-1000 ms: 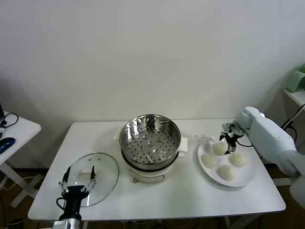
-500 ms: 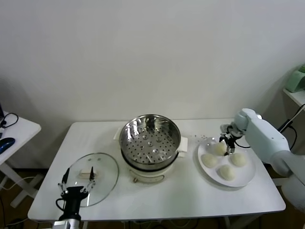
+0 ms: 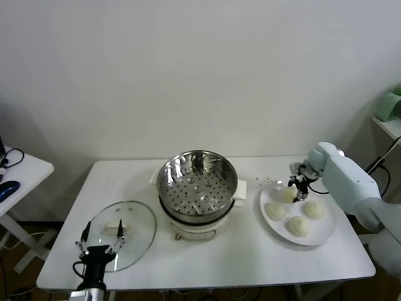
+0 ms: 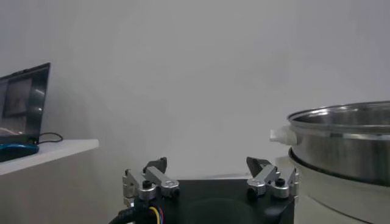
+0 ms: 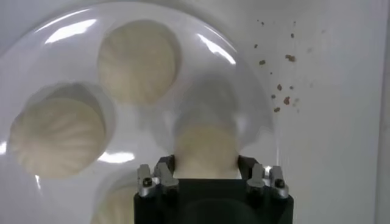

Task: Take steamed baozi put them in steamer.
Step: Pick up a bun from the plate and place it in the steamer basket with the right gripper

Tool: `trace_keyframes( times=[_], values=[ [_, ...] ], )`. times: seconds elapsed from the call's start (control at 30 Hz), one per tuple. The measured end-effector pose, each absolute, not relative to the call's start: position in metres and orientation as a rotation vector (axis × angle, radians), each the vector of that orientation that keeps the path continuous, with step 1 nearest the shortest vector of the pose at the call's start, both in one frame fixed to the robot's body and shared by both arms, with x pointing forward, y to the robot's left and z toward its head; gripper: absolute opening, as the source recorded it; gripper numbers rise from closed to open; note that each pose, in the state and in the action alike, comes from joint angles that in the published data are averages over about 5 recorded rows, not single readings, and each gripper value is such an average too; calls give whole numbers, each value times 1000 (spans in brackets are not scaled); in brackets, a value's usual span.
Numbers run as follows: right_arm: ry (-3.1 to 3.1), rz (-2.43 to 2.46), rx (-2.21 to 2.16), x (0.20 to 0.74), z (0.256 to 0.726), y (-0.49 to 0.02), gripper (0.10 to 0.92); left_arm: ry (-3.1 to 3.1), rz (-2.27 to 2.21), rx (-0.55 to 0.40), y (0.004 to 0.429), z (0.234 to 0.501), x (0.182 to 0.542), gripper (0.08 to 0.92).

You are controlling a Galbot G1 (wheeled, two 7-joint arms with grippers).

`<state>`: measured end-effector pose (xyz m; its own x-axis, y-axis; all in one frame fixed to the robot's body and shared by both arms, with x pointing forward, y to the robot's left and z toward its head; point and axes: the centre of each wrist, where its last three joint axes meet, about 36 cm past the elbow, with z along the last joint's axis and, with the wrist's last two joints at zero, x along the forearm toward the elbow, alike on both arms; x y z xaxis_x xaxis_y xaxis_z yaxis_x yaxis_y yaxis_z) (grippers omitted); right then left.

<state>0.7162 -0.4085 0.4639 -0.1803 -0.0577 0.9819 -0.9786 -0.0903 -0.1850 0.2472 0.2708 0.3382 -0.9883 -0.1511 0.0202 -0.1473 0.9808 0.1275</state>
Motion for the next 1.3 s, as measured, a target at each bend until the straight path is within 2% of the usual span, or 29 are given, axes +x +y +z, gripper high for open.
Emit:
trace_keyframes(
  times=[0.2, 0.4, 0.8, 1.03, 1.3],
  values=[
    [-1304, 1517, 1285, 724, 504, -389, 676, -3097, -210, 224, 270, 338, 247, 823],
    [-1234, 1698, 1345, 732, 564, -357, 670, -3098, -218, 224, 270, 338, 245, 823],
    [-921, 2210, 1510, 717, 687, -227, 670, -3090, -230, 201, 266, 337, 243, 823],
    [-650, 2453, 1594, 689, 707, -144, 668, -3084, -229, 179, 260, 334, 241, 823],
    [-399, 2604, 1670, 666, 691, -66, 662, -3074, -232, 174, 261, 330, 238, 823]
  ],
)
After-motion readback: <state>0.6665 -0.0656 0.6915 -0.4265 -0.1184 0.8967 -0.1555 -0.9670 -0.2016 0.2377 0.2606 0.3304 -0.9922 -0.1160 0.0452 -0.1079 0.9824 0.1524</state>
